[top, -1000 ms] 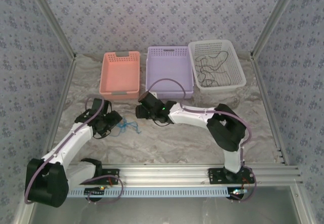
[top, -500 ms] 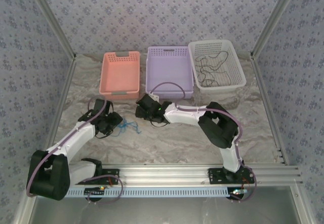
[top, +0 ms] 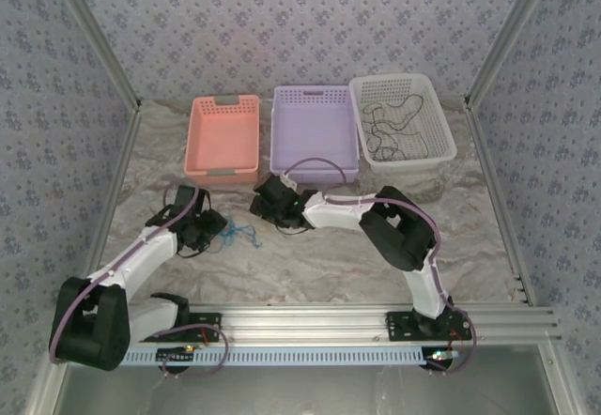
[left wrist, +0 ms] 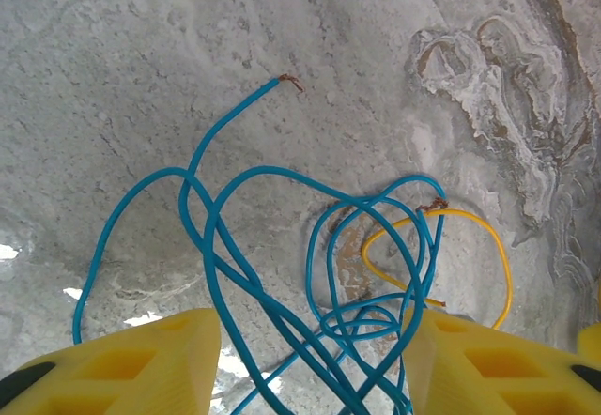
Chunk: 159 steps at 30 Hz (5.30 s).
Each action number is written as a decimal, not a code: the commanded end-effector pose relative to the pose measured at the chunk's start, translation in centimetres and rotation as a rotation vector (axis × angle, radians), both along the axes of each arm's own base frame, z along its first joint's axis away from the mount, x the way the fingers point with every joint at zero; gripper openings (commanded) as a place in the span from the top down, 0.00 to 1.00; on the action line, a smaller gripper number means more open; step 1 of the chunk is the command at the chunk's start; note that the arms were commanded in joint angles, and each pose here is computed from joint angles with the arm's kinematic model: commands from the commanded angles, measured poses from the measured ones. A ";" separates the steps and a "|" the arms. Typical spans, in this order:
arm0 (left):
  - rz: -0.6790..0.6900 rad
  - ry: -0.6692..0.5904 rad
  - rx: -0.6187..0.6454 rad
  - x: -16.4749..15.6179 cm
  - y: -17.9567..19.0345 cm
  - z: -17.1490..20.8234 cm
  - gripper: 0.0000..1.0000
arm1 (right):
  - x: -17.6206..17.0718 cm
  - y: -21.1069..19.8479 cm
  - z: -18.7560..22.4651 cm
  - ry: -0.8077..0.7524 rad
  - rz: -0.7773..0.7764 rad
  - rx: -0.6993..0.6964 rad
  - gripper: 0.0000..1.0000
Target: Untangle the cables
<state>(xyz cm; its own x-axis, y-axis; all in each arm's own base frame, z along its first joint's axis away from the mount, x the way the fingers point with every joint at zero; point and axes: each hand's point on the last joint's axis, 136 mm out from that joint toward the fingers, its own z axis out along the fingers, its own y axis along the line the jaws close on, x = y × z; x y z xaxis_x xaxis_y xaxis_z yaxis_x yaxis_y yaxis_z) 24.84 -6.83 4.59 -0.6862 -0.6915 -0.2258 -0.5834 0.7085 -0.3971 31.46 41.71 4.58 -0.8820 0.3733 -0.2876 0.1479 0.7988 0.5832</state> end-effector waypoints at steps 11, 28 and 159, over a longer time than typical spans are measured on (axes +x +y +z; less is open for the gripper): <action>0.048 0.018 0.079 1.2 1.3 -1.9 0.89 | 0.3 -3.0 2.3 -0.135 -0.119 -0.038 1.00; 0.050 0.036 0.167 1.6 2.5 -1.9 1.00 | 0.8 -18.4 18.5 -0.583 -0.182 -0.226 1.00; -1.188 -0.800 -0.235 -9.1 -38.4 13.2 1.00 | 4.7 -31.7 33.6 -0.825 -0.219 0.450 1.00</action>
<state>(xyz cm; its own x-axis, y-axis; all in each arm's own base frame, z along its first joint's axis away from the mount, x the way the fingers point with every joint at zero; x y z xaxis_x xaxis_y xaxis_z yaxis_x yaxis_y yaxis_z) 16.48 -44.33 17.29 -0.6468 0.0998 -0.7561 0.6913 0.4953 -0.5261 36.06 10.21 35.03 -0.4452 0.7297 -0.5189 -0.2022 0.4827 0.8522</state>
